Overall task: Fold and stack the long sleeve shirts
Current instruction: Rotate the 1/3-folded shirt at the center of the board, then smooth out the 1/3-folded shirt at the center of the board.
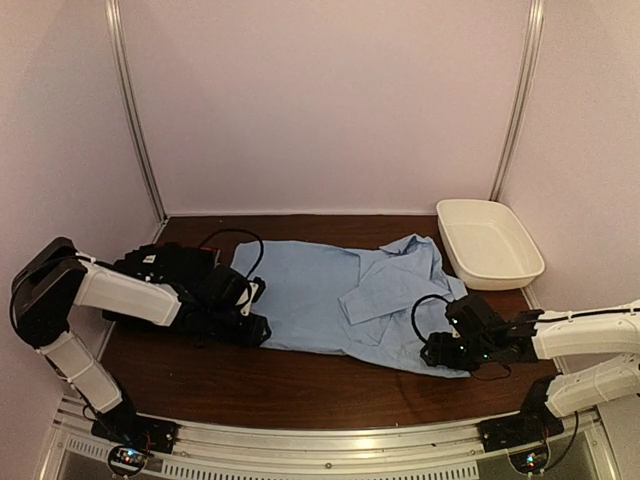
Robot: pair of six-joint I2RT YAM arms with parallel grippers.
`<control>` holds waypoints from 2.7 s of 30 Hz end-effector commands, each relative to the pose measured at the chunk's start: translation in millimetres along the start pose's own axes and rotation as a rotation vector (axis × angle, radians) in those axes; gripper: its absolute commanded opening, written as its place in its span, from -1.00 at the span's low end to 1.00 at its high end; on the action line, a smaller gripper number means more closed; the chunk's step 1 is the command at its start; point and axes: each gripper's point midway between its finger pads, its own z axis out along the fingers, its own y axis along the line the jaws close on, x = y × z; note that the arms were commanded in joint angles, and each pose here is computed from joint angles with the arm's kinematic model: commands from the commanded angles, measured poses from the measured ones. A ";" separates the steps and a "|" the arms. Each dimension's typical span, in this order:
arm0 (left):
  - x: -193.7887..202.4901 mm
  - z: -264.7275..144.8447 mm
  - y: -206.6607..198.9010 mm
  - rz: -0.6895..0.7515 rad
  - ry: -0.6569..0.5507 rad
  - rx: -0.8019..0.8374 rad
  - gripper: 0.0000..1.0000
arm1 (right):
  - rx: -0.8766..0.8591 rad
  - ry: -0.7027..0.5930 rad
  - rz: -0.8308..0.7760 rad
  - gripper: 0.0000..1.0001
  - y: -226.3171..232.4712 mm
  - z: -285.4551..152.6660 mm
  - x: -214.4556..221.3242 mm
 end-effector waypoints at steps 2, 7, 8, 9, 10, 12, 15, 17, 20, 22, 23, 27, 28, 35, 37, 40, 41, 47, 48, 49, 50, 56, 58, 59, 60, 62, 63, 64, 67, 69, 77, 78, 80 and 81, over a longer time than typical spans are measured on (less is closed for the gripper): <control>54.2 -7.1 27.6 -0.061 0.107 -0.080 0.07 | 0.147 -0.008 0.032 0.46 -29.3 -5.0 -1.5; 74.5 -19.1 24.8 -0.062 0.115 -0.063 0.07 | 0.294 -0.015 0.000 0.48 -45.0 -16.3 -11.5; 77.8 -20.3 24.0 -0.059 0.119 -0.064 0.07 | 0.305 -0.012 -0.008 0.48 -46.2 -17.2 -11.7; 82.2 -21.3 23.9 -0.054 0.128 -0.070 0.07 | 0.313 -0.010 -0.012 0.48 -46.7 -18.5 -12.4; 85.5 -22.2 23.3 -0.048 0.133 -0.075 0.07 | 0.325 -0.011 -0.015 0.49 -48.4 -20.3 -13.2; 91.1 -23.9 19.3 -0.031 0.141 -0.078 0.07 | 0.358 -0.014 -0.023 0.49 -52.3 -24.8 -15.6; 94.9 -27.6 -1.9 0.033 0.132 -0.051 0.07 | 0.359 -0.023 -0.039 0.48 -49.3 -30.5 -21.1; 100.0 -30.5 -18.8 0.081 0.138 -0.030 0.07 | 0.303 -0.032 -0.046 0.47 -36.7 -32.0 -26.1; 110.5 -36.2 -33.6 0.113 0.163 -0.023 0.06 | 0.247 -0.047 -0.063 0.47 -22.1 -35.4 -34.0; 114.9 -41.5 -37.2 0.119 0.171 -0.025 0.06 | 0.224 -0.057 -0.078 0.46 -14.9 -36.9 -38.9; 115.7 -44.3 -36.9 0.115 0.172 -0.025 0.06 | 0.219 -0.063 -0.083 0.46 -12.9 -37.0 -41.1; 105.0 -58.2 -33.8 0.105 0.127 -0.038 0.07 | 0.232 -0.097 -0.117 0.46 -3.4 -36.9 -56.6; 98.9 -61.0 -34.0 0.107 0.104 -0.043 0.10 | 0.226 -0.105 -0.125 0.46 2.4 -35.3 -61.7; 43.2 -68.8 -62.5 0.140 -0.050 -0.002 0.41 | 0.140 -0.097 -0.191 0.46 55.7 -5.4 -78.9; 32.6 -67.3 -68.1 0.151 -0.068 0.000 0.46 | 0.140 -0.073 -0.222 0.45 66.9 6.2 -72.1; 21.1 -64.1 -71.2 0.171 -0.077 -0.012 0.48 | 0.142 -0.031 -0.256 0.38 76.5 20.9 -60.0; 18.8 -63.2 -71.6 0.178 -0.078 -0.015 0.48 | 0.145 -0.018 -0.264 0.35 78.0 25.5 -56.3; 15.3 -61.0 -70.2 0.187 -0.077 -0.017 0.49 | 0.203 0.030 -0.291 0.04 70.4 44.7 -43.0; 16.1 -60.4 -69.6 0.185 -0.074 -0.017 0.49 | 0.217 0.031 -0.298 0.01 69.2 45.7 -42.3; 16.6 -60.1 -69.2 0.184 -0.074 -0.015 0.49 | 0.241 0.033 -0.305 0.00 65.8 46.1 -41.6; 18.1 -59.3 -68.5 0.184 -0.071 -0.015 0.49 | 0.259 0.033 -0.312 0.00 63.8 46.7 -41.0; 24.2 -53.9 -65.7 0.176 -0.058 -0.017 0.49 | 0.278 0.033 -0.324 -0.24 62.6 47.8 -40.3; 26.8 -51.4 -64.0 0.178 -0.051 -0.022 0.49 | 0.268 0.025 -0.322 -0.37 65.7 44.5 -42.4; 28.8 -49.8 -62.8 0.178 -0.046 -0.025 0.49 | 0.267 0.021 -0.321 -0.44 65.9 42.8 -43.8; 30.0 -48.2 -61.8 0.177 -0.043 -0.028 0.49 | 0.266 0.017 -0.320 -0.51 66.3 41.7 -44.8; 33.6 -45.0 -59.4 0.179 -0.031 -0.036 0.49 | 0.271 0.017 -0.326 -0.66 65.9 40.7 -44.8; 34.8 -43.7 -58.8 0.181 -0.028 -0.038 0.49 | 0.274 0.016 -0.327 -0.73 65.6 40.2 -45.7; 35.3 -42.7 -58.0 0.180 -0.026 -0.041 0.49 | 0.273 0.016 -0.329 -0.81 65.8 39.6 -45.6; 36.7 -40.8 -56.8 0.180 -0.022 -0.044 0.49 | 0.277 0.010 -0.331 -1.00 65.7 36.9 -47.4; 38.1 -39.4 -55.5 0.179 -0.019 -0.048 0.49 | 0.276 0.003 -0.329 -1.00 66.8 34.2 -49.7; 48.0 -32.7 -45.7 0.175 0.013 -0.070 0.50 | 0.273 -0.025 -0.334 -1.00 75.5 15.8 -63.6; 50.2 -31.7 -43.3 0.171 0.021 -0.076 0.50 | 0.275 -0.029 -0.336 -1.00 76.2 13.3 -65.4; 54.5 -30.5 -37.3 0.161 0.041 -0.092 0.50 | 0.281 -0.032 -0.340 -0.98 76.6 9.9 -67.2; 56.9 -29.9 -33.5 0.159 0.052 -0.105 0.50 | 0.281 -0.033 -0.342 -0.95 77.8 8.1 -68.7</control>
